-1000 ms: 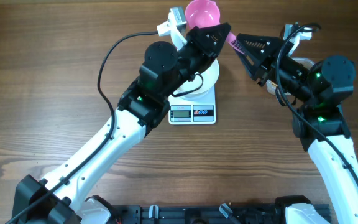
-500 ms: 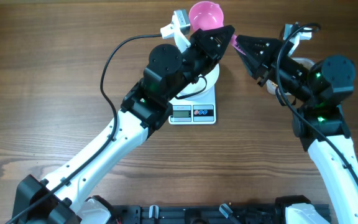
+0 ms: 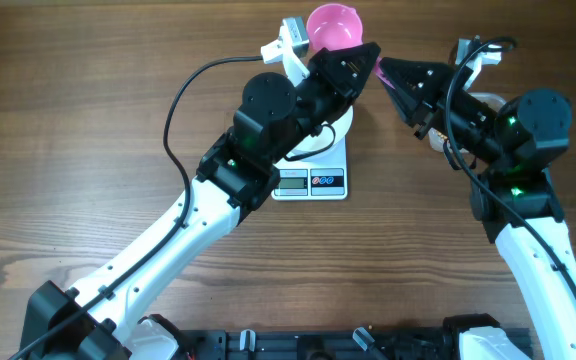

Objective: Scoop item into bowl and weigh 150g on scale
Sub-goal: 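Grasp the scoop handle with the right gripper beside the left gripper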

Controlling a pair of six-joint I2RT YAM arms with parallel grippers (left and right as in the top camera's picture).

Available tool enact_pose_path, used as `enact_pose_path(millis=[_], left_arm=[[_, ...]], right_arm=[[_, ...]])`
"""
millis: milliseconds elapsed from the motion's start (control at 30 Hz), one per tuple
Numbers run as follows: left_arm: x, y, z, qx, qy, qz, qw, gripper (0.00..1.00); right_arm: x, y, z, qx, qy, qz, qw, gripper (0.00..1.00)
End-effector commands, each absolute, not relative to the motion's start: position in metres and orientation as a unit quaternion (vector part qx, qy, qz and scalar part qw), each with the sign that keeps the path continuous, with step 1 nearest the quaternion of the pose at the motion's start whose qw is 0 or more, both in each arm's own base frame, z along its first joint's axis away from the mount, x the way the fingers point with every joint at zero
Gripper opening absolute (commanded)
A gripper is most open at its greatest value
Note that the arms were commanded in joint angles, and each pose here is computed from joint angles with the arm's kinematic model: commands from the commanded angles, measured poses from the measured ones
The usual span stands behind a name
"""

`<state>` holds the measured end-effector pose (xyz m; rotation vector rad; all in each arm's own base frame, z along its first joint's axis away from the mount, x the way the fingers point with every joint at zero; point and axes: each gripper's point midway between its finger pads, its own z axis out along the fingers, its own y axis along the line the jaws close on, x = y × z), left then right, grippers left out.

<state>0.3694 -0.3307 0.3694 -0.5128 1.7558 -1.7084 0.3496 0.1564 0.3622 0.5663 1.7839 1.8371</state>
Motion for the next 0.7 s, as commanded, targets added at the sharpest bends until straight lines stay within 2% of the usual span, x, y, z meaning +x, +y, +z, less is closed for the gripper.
enact_pose_path(millis=[0,300,400,433,533,633,667], left_arm=[[0.3717,-0.3314,0.3708,-0.199,0.664,-0.647,0.318,0.04],[0.3735,-0.3297,0.3709,-0.203,0.662,-0.645,0.322,0.04],[0.3733,-0.3299,0.3708,-0.203,0.662,-0.645,0.321,0.09],[0.3733,-0.3299,0.3708,-0.203,0.662,-0.645,0.321,0.22],[0.3735,-0.3298,0.3702,-0.204,0.663,-0.645,0.321,0.42],[0.3736,-0.3299,0.3648,-0.207,0.67,-0.638,0.317,0.73],[0.3736,-0.3299,0.3616,-0.208,0.675,-0.634,0.315,0.75]], right_arm=[[0.3487,0.1571,0.3751,0.2,0.652,0.682,0.265,0.13],[0.3487,0.1572,0.3751,0.2,0.652,0.682,0.265,0.05],[0.3487,0.1572,0.3751,0.2,0.652,0.682,0.265,0.05],[0.3486,0.1571,0.3752,0.199,0.652,0.682,0.266,0.05],[0.3489,0.1568,0.3752,0.183,0.657,0.674,0.283,0.05],[0.35,0.156,0.3745,0.176,0.66,0.668,0.296,0.05],[0.3511,0.1549,0.3746,0.176,0.659,0.666,0.301,0.05]])
